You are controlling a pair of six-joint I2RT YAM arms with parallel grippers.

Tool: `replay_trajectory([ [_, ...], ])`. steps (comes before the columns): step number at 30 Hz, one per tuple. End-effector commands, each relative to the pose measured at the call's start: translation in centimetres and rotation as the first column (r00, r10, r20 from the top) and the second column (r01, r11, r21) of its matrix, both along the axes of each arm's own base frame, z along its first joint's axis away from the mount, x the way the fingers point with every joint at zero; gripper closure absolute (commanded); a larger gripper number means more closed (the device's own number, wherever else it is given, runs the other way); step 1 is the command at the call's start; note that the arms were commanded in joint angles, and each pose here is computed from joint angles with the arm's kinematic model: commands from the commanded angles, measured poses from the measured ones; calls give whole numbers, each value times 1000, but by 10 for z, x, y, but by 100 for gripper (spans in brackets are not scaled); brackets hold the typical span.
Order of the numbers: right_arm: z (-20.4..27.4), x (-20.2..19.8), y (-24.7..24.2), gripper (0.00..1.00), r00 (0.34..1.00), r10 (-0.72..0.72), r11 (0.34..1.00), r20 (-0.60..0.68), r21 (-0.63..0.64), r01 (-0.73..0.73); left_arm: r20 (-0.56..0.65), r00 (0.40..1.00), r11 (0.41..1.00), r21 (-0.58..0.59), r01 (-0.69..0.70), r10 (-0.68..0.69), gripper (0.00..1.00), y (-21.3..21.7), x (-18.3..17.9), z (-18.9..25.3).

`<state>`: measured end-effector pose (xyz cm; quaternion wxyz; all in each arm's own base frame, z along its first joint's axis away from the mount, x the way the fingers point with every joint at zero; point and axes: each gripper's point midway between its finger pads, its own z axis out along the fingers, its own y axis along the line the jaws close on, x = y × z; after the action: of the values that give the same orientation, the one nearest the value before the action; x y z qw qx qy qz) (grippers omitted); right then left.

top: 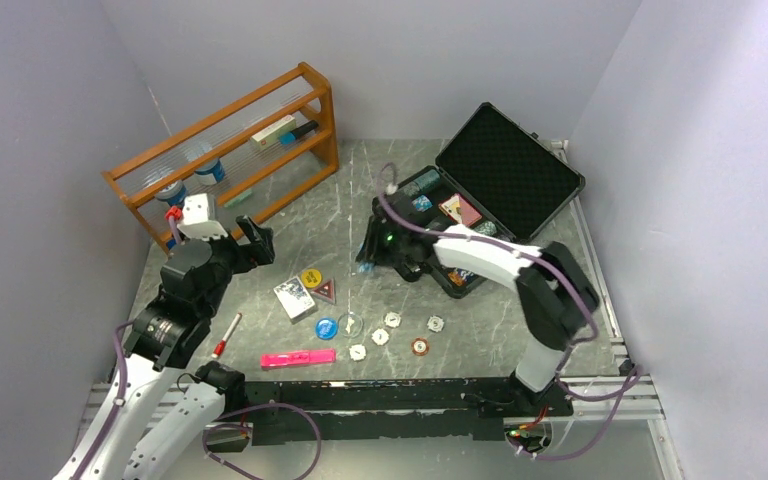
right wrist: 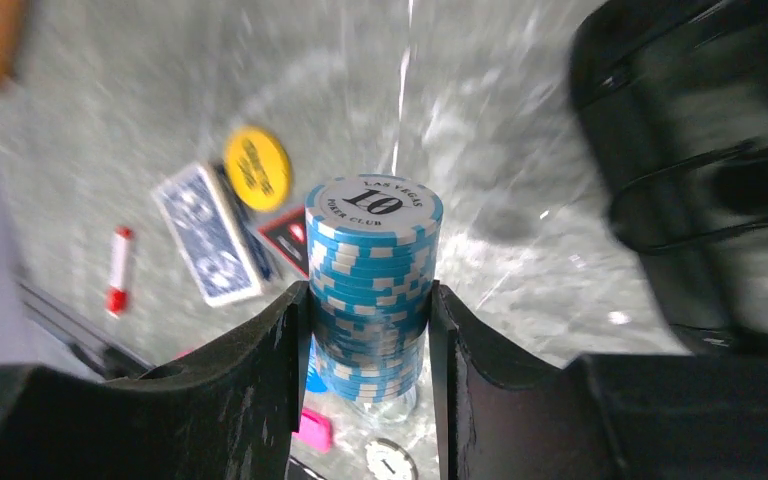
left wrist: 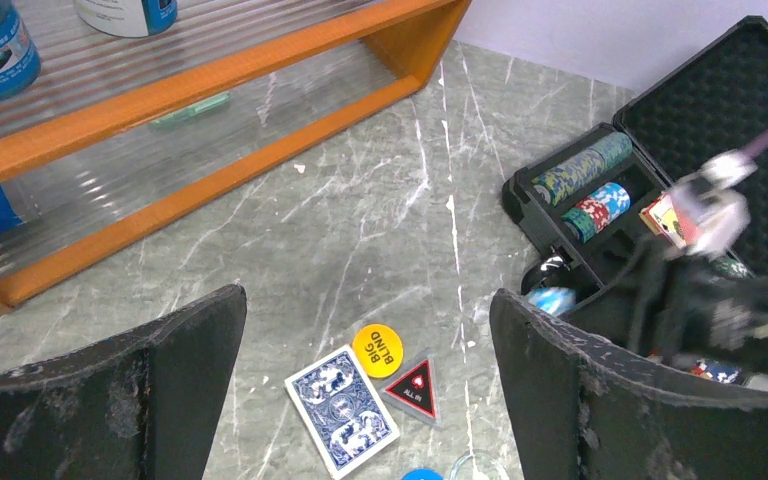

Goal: Pack up texas hold em set

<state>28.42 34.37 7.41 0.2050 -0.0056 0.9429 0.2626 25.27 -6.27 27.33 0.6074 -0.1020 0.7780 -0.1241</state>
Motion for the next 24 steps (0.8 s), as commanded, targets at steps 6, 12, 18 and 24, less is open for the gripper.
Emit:
replay_trajectory([
  [6,151,120,-110,71,782,-526,847,334,290,445,14,1000,1000,8,-19,19,3,4,1,4],
  [12,164,164,-164,73,629,-699,715,340,302,630,12,1000,1000,-6,-5,5,3,1,1,6],
  [18,142,191,-182,73,560,-784,620,268,317,718,-3,1000,1000,-16,11,-11,3,-3,0,5],
  [24,123,211,-184,73,523,-819,573,238,278,771,14,1000,999,-36,20,-19,3,-4,-4,7],
])
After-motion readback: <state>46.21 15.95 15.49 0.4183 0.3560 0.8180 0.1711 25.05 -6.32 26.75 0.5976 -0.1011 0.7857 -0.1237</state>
